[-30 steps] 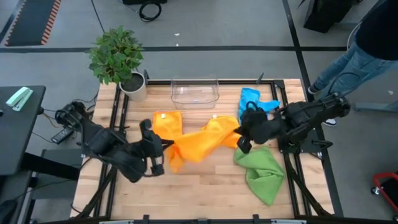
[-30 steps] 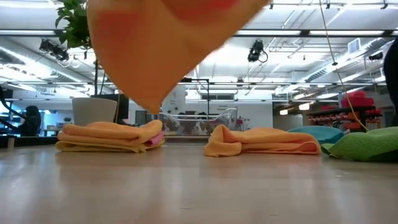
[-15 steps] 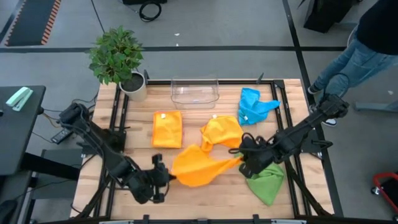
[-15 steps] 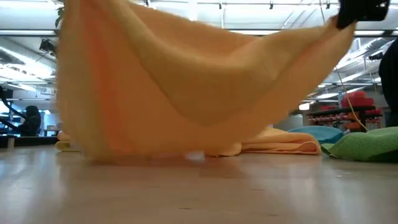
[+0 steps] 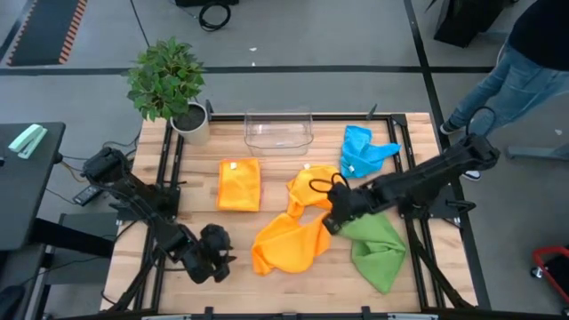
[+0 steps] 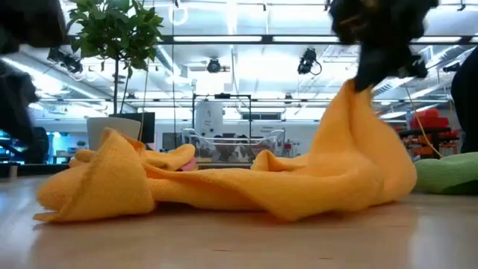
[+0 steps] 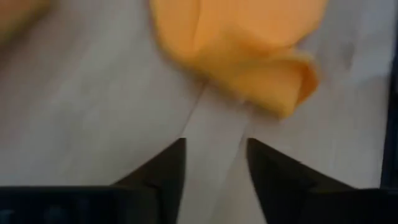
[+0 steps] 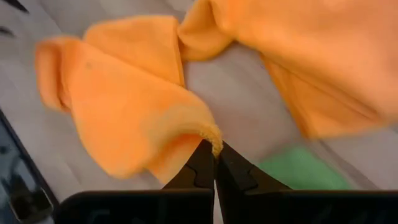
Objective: Fold microfiber towels
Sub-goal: Fold the left orange microfiber cloth
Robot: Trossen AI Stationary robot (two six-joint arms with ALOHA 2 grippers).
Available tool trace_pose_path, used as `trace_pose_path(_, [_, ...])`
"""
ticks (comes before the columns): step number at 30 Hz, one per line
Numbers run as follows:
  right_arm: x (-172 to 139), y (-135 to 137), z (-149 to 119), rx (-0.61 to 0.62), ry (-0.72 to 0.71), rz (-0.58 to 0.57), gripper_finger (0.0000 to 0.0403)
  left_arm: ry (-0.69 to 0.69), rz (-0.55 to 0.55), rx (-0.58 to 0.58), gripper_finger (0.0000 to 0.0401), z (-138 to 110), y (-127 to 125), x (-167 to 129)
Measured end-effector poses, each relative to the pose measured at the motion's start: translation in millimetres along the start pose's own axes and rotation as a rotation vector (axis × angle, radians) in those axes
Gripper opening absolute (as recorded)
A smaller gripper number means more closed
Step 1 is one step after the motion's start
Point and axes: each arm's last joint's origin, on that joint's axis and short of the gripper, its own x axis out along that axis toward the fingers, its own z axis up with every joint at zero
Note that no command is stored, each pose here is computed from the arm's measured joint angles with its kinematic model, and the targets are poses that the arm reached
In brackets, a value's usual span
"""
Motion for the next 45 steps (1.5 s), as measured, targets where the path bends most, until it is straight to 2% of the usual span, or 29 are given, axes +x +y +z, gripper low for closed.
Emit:
trace_pose_path(4, [13, -12, 10, 0.054, -0.020, 0.006, 0.0005, 0.004, -0.078, -0.051, 0.0254, 4, -10, -1])
trace_pose_path(7, [17, -20, 14, 0.074, -0.032, -0.022, 0.0004, -0.118, -0.190, 0.064, 0.0274, 22, -32, -7])
trace_pose_path(9, [19, -25, 17, 0.078, -0.034, -0.038, 0.0004, -0.202, -0.202, 0.189, 0.0274, 38, -42, -7])
trace_pose_path(12, [21, -28, 21, 0.075, -0.033, -0.045, 0.0004, -0.271, -0.132, 0.385, 0.0258, 62, -51, 0])
trace_pose_path(14, [21, -29, 22, 0.063, -0.031, -0.045, 0.0004, -0.291, -0.103, 0.463, 0.0244, 82, -56, 11])
trace_pose_path(18, [20, -29, 25, 0.037, -0.032, -0.039, 0.0004, -0.223, -0.134, 0.589, 0.0223, 118, -61, 42])
trace_pose_path(22, [20, -31, 27, 0.025, -0.034, -0.047, 0.0004, -0.114, -0.136, 0.727, 0.0215, 136, -62, 73])
trace_pose_path(26, [21, -33, 31, 0.016, -0.036, -0.054, 0.0004, -0.034, -0.171, 0.898, 0.0217, 135, -67, 103])
trace_pose_path(31, [21, -34, 32, -0.006, -0.020, -0.054, 0.0006, -0.016, -0.178, 1.067, 0.0208, 123, -84, 124])
trace_pose_path(37, [21, -35, 31, -0.018, -0.013, -0.057, 0.0008, 0.014, -0.130, 1.129, 0.0187, 112, -88, 140])
trace_pose_path(45, [21, -35, 31, -0.022, -0.009, -0.057, 0.0009, 0.085, -0.083, 1.119, 0.0158, 108, -80, 144])
